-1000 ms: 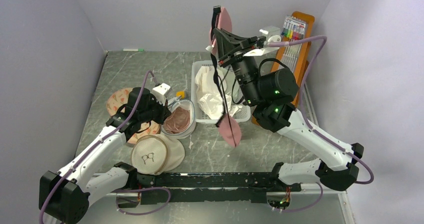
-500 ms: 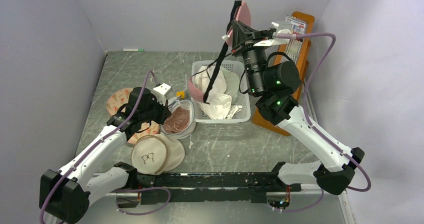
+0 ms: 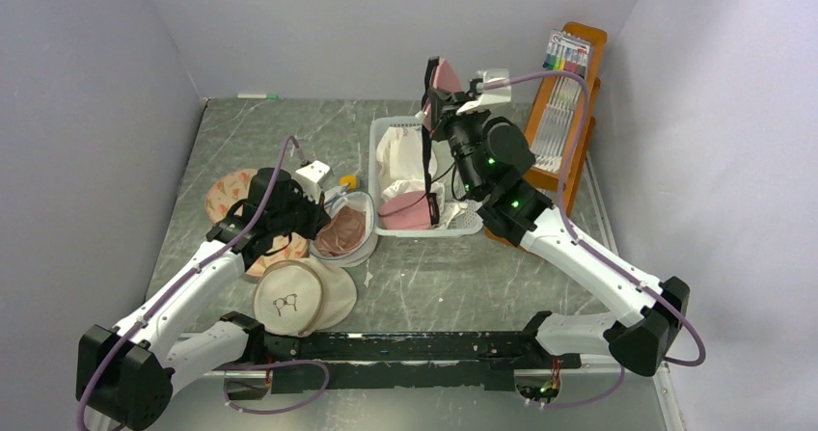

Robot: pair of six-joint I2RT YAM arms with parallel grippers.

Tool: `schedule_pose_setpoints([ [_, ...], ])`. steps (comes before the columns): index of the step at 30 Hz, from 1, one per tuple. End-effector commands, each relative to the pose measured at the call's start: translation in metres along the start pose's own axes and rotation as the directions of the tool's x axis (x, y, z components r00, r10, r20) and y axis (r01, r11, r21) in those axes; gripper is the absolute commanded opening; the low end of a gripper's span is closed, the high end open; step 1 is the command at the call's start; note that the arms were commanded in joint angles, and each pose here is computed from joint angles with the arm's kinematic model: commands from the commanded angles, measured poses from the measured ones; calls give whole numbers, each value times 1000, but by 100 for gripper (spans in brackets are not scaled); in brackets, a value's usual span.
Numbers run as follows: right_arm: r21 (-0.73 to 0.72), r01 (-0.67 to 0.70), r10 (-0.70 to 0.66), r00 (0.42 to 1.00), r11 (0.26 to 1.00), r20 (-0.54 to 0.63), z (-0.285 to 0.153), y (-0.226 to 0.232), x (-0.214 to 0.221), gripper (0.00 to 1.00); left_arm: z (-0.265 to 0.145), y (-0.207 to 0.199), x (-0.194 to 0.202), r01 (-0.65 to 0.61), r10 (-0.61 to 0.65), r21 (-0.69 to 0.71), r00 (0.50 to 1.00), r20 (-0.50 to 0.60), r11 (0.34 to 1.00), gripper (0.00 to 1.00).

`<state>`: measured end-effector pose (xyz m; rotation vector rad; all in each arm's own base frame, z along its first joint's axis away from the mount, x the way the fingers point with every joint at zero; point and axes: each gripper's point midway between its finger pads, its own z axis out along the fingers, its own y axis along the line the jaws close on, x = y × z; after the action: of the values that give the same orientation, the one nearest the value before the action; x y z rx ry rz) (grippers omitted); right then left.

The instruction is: Unzip the laundry bag and remove the bra

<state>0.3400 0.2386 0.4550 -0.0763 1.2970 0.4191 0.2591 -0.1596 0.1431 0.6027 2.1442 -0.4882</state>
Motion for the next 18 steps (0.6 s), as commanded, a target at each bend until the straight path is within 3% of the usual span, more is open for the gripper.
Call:
schedule_pose_setpoints([
  [1,24,48,-45,991,999,-126,0,-7,51,0,-4,-2,-15,-5,5,-2,999,35,1000,7],
  [7,116,149,-108,947,982,-303,-5,-28,122,0,-4,-2,-13,-4,4,-3,1000,28,1000,7],
  [12,256,277,-126,868,926,-481,-14,-57,183,0,-4,-1,-13,-4,4,-8,1000,27,1000,7],
  [18,286,276,-62,810,918,-584,-32,-65,249,0,-5,-1,-15,-5,5,-12,999,35,1000,7],
])
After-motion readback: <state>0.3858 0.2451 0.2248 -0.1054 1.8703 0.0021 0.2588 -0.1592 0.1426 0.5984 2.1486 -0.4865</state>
